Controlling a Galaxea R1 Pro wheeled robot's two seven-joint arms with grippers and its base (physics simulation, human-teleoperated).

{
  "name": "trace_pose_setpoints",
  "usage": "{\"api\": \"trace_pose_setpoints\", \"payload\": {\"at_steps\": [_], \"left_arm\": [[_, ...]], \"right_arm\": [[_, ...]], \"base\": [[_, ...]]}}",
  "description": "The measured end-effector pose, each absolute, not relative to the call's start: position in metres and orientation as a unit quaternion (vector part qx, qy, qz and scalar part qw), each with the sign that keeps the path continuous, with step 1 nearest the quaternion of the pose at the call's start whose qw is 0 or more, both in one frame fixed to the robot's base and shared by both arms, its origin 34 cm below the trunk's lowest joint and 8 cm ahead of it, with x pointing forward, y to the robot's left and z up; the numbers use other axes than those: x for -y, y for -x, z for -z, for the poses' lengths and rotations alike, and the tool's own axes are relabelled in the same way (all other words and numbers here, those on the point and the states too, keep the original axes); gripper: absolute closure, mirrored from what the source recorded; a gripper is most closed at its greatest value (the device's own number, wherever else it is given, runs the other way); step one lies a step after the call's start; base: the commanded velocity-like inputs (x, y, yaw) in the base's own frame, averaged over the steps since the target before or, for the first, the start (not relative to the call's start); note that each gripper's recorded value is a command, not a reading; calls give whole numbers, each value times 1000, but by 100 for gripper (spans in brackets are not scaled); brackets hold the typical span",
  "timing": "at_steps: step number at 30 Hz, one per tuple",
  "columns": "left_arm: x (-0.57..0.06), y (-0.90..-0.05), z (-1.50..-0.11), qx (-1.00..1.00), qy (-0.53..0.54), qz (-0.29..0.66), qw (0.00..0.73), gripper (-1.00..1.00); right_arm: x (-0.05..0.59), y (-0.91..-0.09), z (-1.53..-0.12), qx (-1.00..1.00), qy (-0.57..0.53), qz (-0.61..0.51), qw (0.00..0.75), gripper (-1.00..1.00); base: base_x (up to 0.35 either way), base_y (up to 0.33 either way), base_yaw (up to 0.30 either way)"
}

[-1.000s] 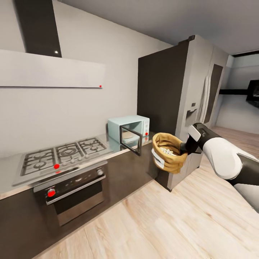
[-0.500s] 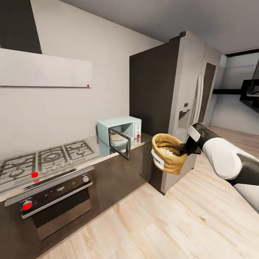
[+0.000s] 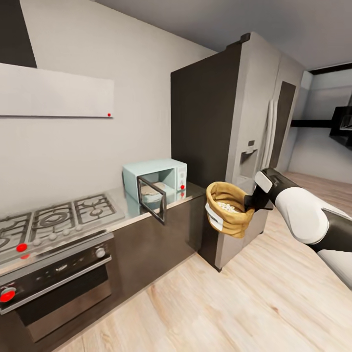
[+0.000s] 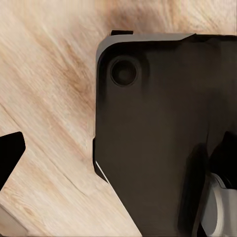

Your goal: In the kitchen, take the popcorn bag from the countertop, put it into the microwave, and heat it until the popcorn is cooked so the cooked popcorn ends up inside the bag.

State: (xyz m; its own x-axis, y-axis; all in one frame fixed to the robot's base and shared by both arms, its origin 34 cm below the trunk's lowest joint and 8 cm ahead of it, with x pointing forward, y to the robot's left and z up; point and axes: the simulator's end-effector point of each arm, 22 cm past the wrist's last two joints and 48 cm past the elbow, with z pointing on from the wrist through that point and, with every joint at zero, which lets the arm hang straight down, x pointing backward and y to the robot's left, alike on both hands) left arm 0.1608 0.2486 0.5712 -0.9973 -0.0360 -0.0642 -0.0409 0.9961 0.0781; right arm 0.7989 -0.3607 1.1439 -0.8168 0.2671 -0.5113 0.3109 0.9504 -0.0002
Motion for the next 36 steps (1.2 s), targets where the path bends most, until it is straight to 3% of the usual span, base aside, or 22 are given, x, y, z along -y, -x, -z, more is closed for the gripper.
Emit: {"api": "trace_pose_setpoints", "payload": {"at_steps": [8, 36], "left_arm": [[-249, -156, -571, -999, 19, -40, 25, -100], [-249, -148, -570, -999, 18, -41, 14, -100]], "right_arm": [[359, -800, -1132, -955, -150, 42, 251, 100], [358, -804, -1116, -958, -148, 44, 240, 100]], "base": [[234, -211, 67], [147, -149, 245]]}}
